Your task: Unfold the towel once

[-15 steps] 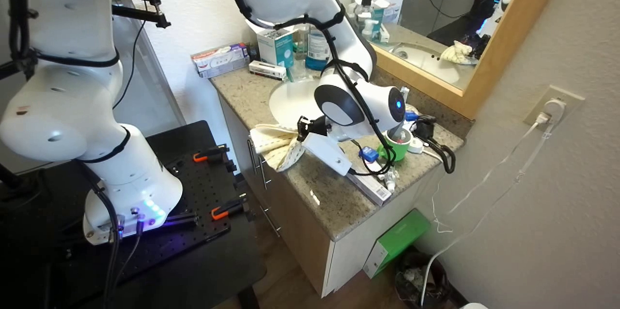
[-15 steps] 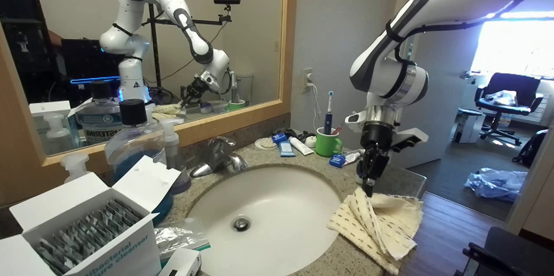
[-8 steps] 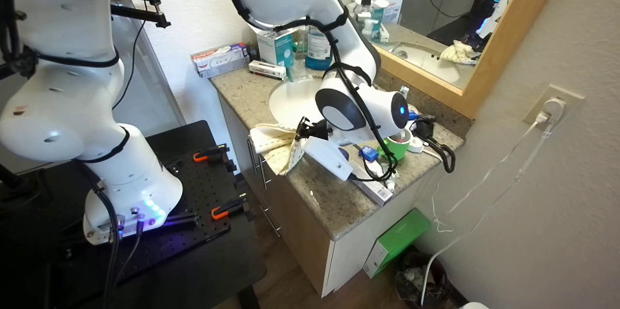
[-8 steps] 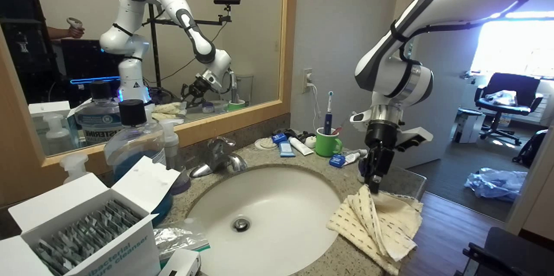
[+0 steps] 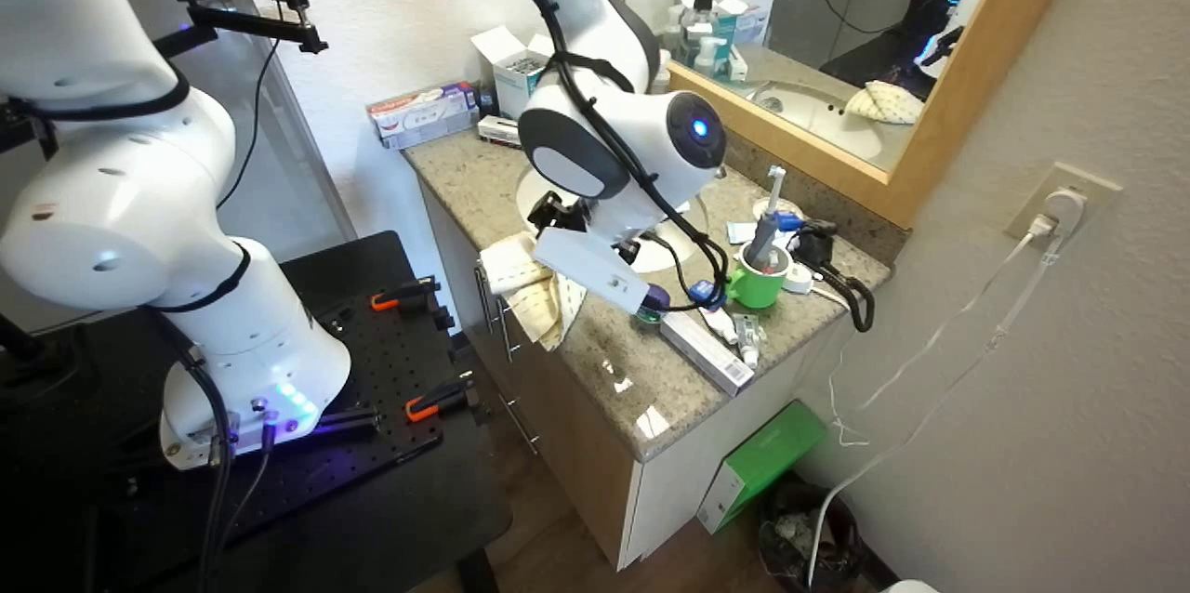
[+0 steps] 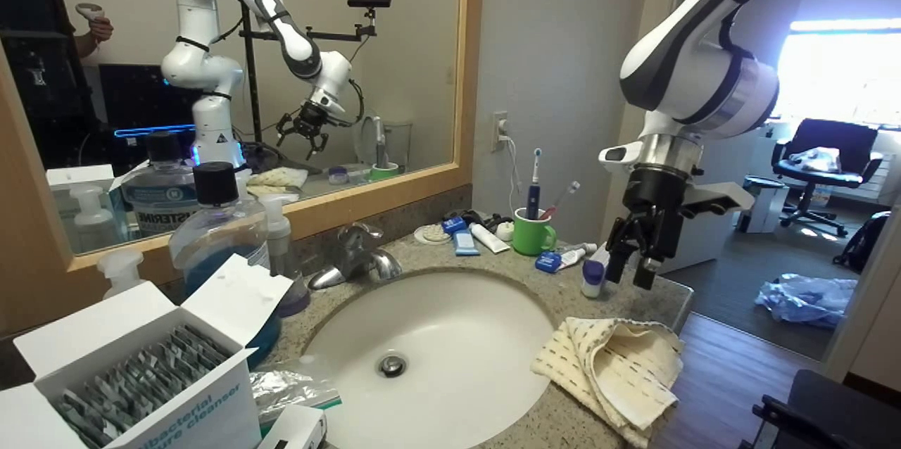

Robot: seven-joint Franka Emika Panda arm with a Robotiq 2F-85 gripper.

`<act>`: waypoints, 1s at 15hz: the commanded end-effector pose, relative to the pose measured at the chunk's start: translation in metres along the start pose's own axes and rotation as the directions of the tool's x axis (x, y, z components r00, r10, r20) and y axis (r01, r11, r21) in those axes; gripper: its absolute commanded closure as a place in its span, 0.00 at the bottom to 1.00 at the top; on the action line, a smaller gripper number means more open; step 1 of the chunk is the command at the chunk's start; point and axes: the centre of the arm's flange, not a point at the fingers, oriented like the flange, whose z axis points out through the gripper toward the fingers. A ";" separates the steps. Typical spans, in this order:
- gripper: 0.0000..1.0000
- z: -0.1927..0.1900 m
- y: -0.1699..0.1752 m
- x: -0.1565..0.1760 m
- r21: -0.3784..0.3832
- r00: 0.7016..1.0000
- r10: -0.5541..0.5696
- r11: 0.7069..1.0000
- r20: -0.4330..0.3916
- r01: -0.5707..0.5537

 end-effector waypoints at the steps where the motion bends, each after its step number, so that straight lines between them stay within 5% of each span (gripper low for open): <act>1: 0.00 -0.014 -0.072 0.009 -0.119 0.999 -0.036 0.992 0.034 0.040; 9: 0.00 0.011 -0.133 0.058 -0.156 0.949 -0.184 0.961 0.255 0.228; 14: 0.00 0.031 -0.155 0.077 -0.250 0.936 -0.214 0.925 0.279 0.285; 15: 0.00 0.028 -0.139 0.078 -0.190 0.937 -0.219 0.942 0.274 0.275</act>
